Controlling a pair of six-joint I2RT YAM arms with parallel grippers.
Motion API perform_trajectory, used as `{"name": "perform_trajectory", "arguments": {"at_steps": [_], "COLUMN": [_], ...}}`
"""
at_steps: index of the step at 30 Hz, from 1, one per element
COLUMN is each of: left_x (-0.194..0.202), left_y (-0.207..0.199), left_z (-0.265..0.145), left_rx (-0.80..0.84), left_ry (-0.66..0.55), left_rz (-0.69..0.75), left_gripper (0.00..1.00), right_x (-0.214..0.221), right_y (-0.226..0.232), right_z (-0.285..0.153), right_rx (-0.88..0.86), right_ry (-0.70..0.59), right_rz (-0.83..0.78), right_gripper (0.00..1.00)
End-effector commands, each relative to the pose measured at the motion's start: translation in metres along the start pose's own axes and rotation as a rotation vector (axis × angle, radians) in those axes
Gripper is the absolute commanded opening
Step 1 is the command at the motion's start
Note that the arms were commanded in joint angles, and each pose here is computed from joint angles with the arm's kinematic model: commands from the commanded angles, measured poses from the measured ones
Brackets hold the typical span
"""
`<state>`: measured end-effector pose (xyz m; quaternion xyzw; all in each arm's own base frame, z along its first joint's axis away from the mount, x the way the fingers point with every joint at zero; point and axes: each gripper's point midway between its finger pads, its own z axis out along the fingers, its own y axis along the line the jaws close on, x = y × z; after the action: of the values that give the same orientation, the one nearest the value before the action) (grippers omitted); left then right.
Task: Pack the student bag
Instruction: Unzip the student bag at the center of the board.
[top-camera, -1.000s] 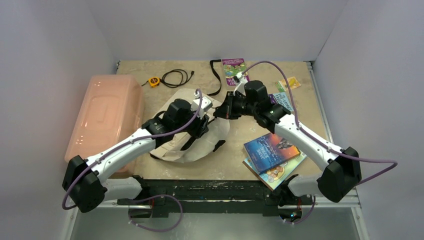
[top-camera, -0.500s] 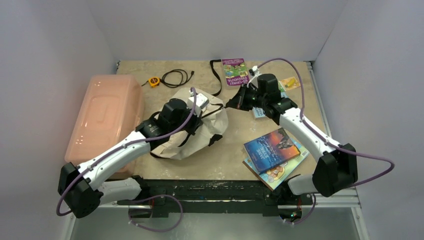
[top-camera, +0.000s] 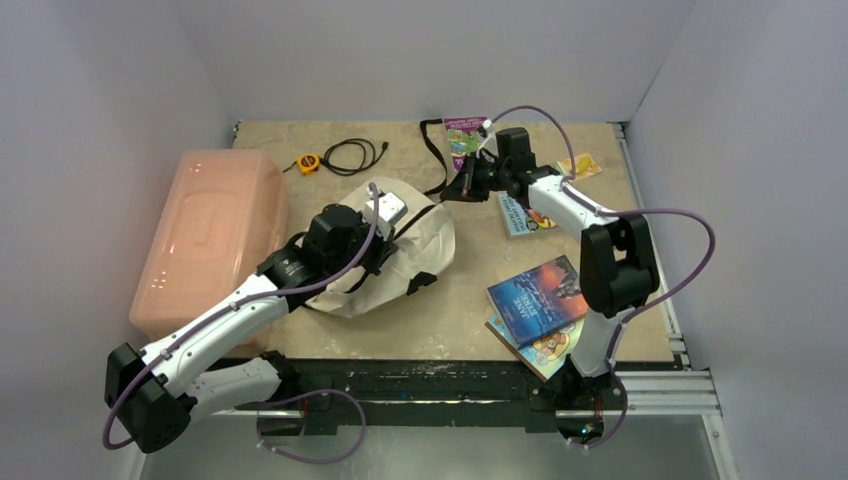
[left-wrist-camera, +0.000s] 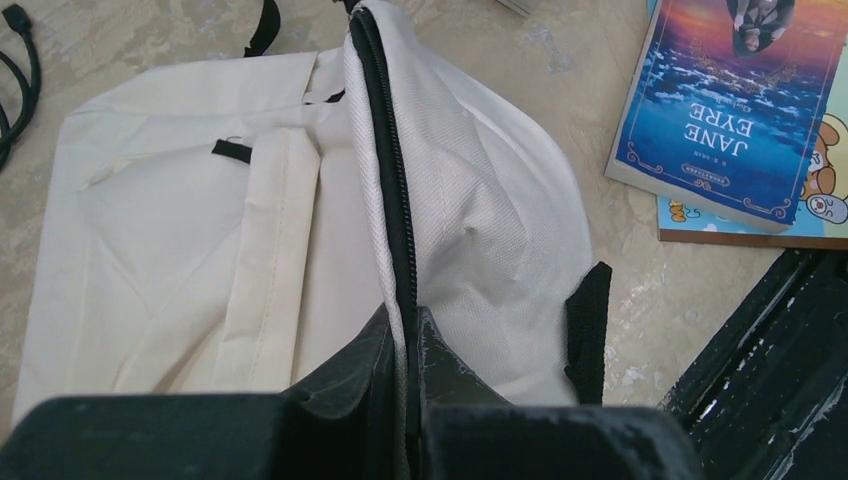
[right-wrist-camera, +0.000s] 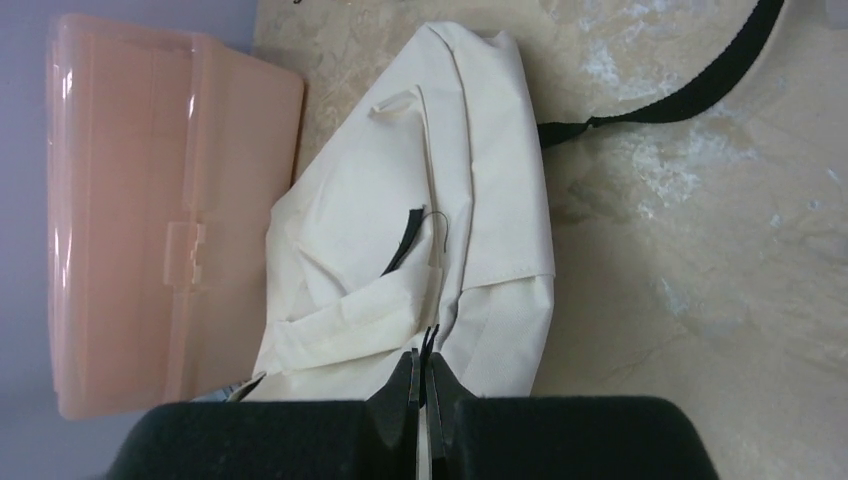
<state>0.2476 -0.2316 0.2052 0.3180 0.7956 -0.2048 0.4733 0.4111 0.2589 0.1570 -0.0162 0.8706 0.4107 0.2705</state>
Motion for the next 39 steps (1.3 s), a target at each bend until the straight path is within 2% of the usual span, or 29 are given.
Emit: {"name": "perform_trajectory", "arguments": {"at_steps": [1,3,6,9,13,14,17,19,21,22,27,33,37,39], "left_x": [-0.017,-0.013,-0.012,-0.010,-0.019,-0.026,-0.047,-0.061,-0.069,-0.068,-0.044,-0.043,-0.039,-0.033], "left_y": [-0.015,-0.014,-0.011,-0.010,-0.008,-0.007,-0.003,-0.007,-0.013,-0.016,-0.022,-0.027,-0.024,-0.020], "left_z": [-0.004,-0.001,0.002,0.003,0.003,0.004,0.006,0.009,0.016,0.021,0.047,0.071,0.085,0.093], "left_rx": [0.078,0.066,0.049,0.050,0.049,0.044,0.016,0.035,0.062,0.083,0.117,0.155,0.181,0.196], "left_ry": [-0.027,0.025,0.080,0.085,0.042,0.009,-0.051,-0.060,-0.061,-0.055,-0.044,-0.032,-0.018,0.000], "left_rz": [-0.041,-0.073,-0.122,-0.152,-0.166,-0.166,-0.241,-0.280,-0.309,-0.317,-0.350,-0.406,-0.460,-0.495], "left_gripper": [0.00,0.04,0.33,0.52,0.67,0.68,0.72,0.81,0.82,0.79,0.74,0.73,0.67,0.60], "right_x": [-0.064,-0.060,-0.048,-0.033,-0.014,-0.011,-0.005,-0.004,-0.005,-0.004,-0.005,-0.003,0.001,0.005], "right_y": [-0.021,-0.008,0.019,0.043,0.065,0.069,0.073,0.077,0.081,0.081,0.083,0.084,0.087,0.091], "right_z": [-0.001,-0.008,-0.023,-0.035,-0.042,-0.041,-0.039,-0.040,-0.042,-0.043,-0.048,-0.047,-0.045,-0.043], "right_rx": [0.065,0.017,-0.074,-0.122,-0.158,-0.163,-0.159,-0.173,-0.184,-0.184,-0.178,-0.173,-0.172,-0.174], "right_ry": [-0.175,-0.175,-0.140,-0.130,-0.115,-0.114,-0.108,-0.110,-0.120,-0.121,-0.134,-0.132,-0.127,-0.124], "right_rz": [-0.101,-0.102,-0.094,-0.111,-0.133,-0.137,-0.131,-0.119,-0.109,-0.104,-0.108,-0.112,-0.115,-0.122], "right_gripper": [0.00,0.00,0.00,0.00,0.00,0.00,0.00,0.00,0.00,0.00,0.00,0.00,0.00,0.00]}}
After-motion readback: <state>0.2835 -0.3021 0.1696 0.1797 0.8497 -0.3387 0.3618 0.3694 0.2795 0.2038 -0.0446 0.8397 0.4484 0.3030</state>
